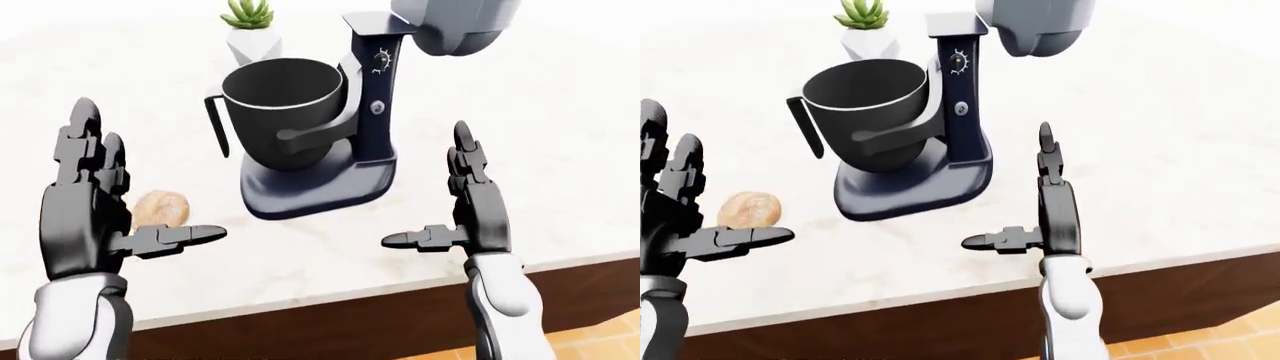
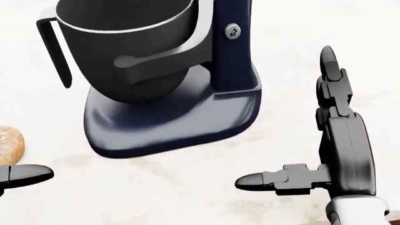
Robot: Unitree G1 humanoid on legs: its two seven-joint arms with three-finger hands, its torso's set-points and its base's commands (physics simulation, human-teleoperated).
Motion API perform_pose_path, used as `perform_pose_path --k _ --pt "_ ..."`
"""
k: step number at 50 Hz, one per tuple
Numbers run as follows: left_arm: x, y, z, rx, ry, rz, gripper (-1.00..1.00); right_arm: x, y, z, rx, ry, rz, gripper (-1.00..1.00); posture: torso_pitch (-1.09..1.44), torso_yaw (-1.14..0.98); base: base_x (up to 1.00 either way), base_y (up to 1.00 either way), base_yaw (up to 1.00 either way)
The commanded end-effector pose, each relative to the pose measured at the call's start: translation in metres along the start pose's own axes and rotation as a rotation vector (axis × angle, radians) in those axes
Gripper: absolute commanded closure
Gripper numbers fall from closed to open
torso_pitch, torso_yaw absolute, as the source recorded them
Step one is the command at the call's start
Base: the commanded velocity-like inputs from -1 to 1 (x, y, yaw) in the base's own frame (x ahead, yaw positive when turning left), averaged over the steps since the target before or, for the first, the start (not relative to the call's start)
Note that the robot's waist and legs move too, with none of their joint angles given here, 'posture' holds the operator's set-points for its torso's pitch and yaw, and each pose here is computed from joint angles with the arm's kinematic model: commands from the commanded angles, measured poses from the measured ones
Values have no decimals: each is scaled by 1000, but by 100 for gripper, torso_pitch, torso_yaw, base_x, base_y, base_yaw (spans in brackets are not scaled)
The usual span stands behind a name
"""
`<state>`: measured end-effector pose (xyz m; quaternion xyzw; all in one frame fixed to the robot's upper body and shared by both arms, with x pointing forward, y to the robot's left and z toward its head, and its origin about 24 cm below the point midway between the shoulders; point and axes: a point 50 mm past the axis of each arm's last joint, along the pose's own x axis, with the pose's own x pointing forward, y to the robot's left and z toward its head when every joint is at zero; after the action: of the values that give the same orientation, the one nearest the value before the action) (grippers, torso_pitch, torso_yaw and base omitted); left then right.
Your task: Place the bread in the stand mixer bowl.
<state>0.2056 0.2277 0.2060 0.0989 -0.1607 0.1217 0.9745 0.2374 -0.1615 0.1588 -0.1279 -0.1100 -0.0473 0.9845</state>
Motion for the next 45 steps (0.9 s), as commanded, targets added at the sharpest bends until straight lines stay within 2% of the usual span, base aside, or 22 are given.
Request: perform_pose_path --k 1,9,16,22,25,31,45 --pt "0 4 9 19 -69 10 -100 0 -2 15 -1 -88 -13 -100 0 0 0 0 0" --pt "-2 27 -1 62 -48 67 -100 -1 -2 17 -15 -109 -11 -100 0 0 0 0 0" --pt "-4 39 -11 92 -27 94 -100 -1 -2 19 -18 -118 -13 -100 0 0 0 0 0" --pt "0 46 -25 116 3 114 -100 -1 -2 19 -20 -121 -13 -100 0 0 0 0 0" --pt "10 50 -34 118 22 122 -100 -1 -2 19 -21 -123 -9 -100 0 0 0 0 0" --pt "21 55 -38 156 39 123 -100 0 -1 18 -21 -123 -9 -100 0 0 0 0 0" --pt "45 52 -51 209 96 68 -100 -1 -1 19 -21 -125 -8 -100 0 0 0 0 0"
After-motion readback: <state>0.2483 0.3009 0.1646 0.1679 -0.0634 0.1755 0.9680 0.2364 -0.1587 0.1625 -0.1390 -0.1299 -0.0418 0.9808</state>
